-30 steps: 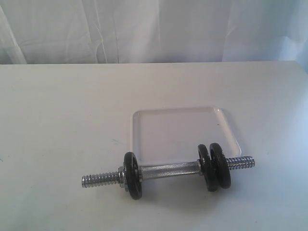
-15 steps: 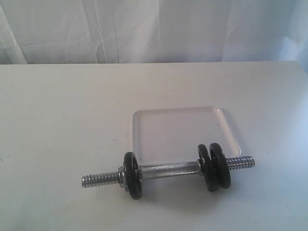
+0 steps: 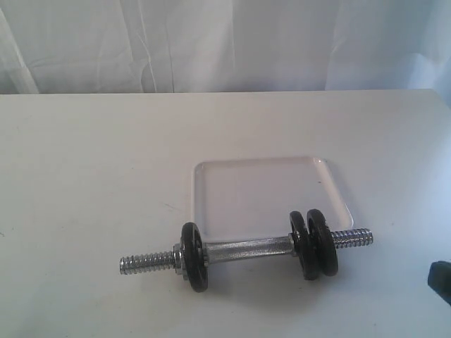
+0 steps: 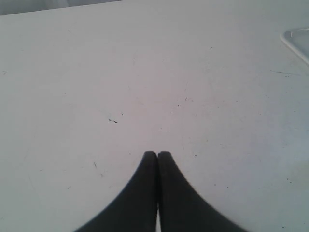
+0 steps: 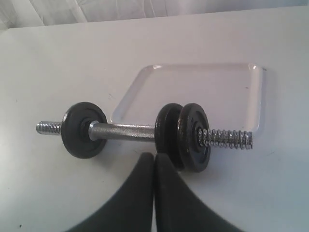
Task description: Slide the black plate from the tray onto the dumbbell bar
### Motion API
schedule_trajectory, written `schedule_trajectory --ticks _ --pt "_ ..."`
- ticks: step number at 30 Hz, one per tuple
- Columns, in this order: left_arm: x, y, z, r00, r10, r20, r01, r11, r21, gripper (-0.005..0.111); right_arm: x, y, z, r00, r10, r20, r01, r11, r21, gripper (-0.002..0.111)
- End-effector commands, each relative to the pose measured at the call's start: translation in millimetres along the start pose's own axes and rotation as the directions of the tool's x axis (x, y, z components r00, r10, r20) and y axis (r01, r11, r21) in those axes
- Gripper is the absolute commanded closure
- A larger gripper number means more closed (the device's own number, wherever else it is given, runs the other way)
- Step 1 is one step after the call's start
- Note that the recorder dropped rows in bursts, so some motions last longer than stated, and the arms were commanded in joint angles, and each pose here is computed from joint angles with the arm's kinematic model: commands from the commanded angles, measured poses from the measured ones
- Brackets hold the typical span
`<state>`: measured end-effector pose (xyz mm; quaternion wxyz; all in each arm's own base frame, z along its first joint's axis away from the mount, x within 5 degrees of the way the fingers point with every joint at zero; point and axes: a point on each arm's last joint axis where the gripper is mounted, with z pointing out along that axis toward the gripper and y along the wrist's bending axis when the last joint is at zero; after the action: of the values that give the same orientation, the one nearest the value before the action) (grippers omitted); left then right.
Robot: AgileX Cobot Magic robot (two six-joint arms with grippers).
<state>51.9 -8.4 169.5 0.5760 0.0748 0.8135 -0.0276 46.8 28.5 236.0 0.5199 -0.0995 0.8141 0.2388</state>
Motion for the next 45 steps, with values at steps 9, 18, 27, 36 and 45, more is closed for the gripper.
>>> schedule_trajectory --ticks 9,18,27,36,45 --pt "1 -0.4 0 1.0 -0.021 0.002 0.021 1.0 0.002 0.107 48 -15 19 0.991 0.008 -0.132 -0.003 0.999 0.045 0.108" --pt "1 -0.4 0 1.0 -0.021 0.002 0.021 1.0 0.002 0.107 62 -18 26 0.99 0.052 -0.132 -0.048 0.998 0.031 0.108" --pt "1 -0.4 0 1.0 -0.021 0.002 0.021 1.0 0.002 0.107 53 -15 27 0.998 0.051 -0.03 -0.051 0.999 -0.004 0.108" --pt "1 -0.4 0 1.0 -0.021 0.002 0.021 1.0 0.002 0.107 53 -15 27 0.998 0.051 -0.03 -0.051 0.999 -0.004 0.108" --pt "1 -0.4 0 1.0 -0.021 0.002 0.021 1.0 0.002 0.107 53 -15 27 0.998 0.051 -0.03 -0.051 0.999 -0.004 0.108"
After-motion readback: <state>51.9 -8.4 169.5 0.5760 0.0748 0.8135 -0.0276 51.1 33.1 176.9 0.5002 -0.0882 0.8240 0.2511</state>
